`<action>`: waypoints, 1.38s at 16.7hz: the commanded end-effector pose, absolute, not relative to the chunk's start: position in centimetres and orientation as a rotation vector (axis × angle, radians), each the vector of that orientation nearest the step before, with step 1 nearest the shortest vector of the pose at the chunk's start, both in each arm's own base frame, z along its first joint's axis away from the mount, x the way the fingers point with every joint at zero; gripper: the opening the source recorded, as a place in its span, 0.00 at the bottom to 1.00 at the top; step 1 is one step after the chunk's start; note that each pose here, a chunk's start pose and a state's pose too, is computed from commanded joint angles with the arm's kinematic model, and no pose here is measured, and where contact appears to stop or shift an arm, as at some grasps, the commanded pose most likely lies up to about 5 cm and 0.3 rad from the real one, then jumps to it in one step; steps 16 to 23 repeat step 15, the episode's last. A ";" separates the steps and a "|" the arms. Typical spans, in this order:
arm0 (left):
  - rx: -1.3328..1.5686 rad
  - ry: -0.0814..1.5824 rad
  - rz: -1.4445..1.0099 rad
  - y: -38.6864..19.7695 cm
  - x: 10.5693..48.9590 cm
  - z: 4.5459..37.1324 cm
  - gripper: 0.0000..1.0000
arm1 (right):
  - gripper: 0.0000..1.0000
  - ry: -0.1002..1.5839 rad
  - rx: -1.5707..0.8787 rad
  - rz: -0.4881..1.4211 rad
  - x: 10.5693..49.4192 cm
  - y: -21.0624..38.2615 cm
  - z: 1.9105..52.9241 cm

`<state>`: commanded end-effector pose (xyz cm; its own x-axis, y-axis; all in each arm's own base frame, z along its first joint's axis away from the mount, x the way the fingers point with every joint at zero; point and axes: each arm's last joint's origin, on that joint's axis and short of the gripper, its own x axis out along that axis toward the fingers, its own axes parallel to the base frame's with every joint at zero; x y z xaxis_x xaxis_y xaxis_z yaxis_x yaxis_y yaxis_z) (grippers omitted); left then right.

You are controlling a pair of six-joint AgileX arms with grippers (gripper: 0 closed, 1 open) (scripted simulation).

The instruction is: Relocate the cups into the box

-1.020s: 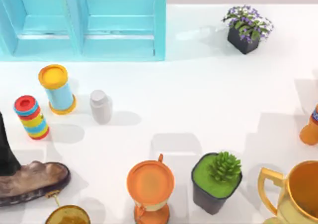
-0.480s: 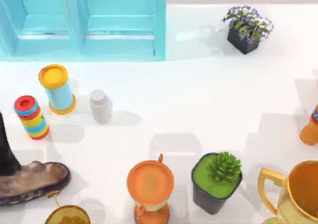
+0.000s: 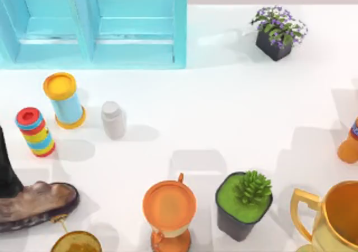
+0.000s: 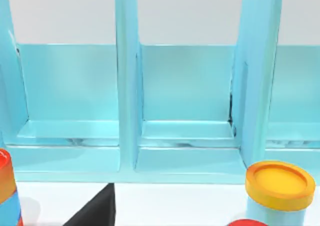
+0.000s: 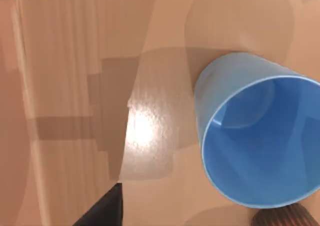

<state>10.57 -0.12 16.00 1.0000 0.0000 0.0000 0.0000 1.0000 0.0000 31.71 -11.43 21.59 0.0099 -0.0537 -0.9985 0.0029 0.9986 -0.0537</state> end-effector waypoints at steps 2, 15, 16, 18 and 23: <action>0.000 0.000 0.000 -0.1 10.6 16.0 1.00 | 1.00 1.563 -0.039 -0.046 31.8 -11.5 21.9; 0.000 0.000 0.000 -0.1 10.6 16.0 1.00 | 1.00 1.560 -0.040 -0.044 31.7 -11.4 31.6; 0.000 0.000 0.000 -0.1 10.6 16.0 1.00 | 1.00 1.560 -0.040 -0.044 31.7 -11.4 31.6; 0.000 0.000 0.000 -0.1 10.6 16.0 1.00 | 1.00 1.560 -0.040 -0.044 31.7 -11.4 31.6; 0.000 0.000 0.000 -0.1 10.6 16.0 1.00 | 1.00 1.560 -0.040 -0.044 31.7 -11.4 31.6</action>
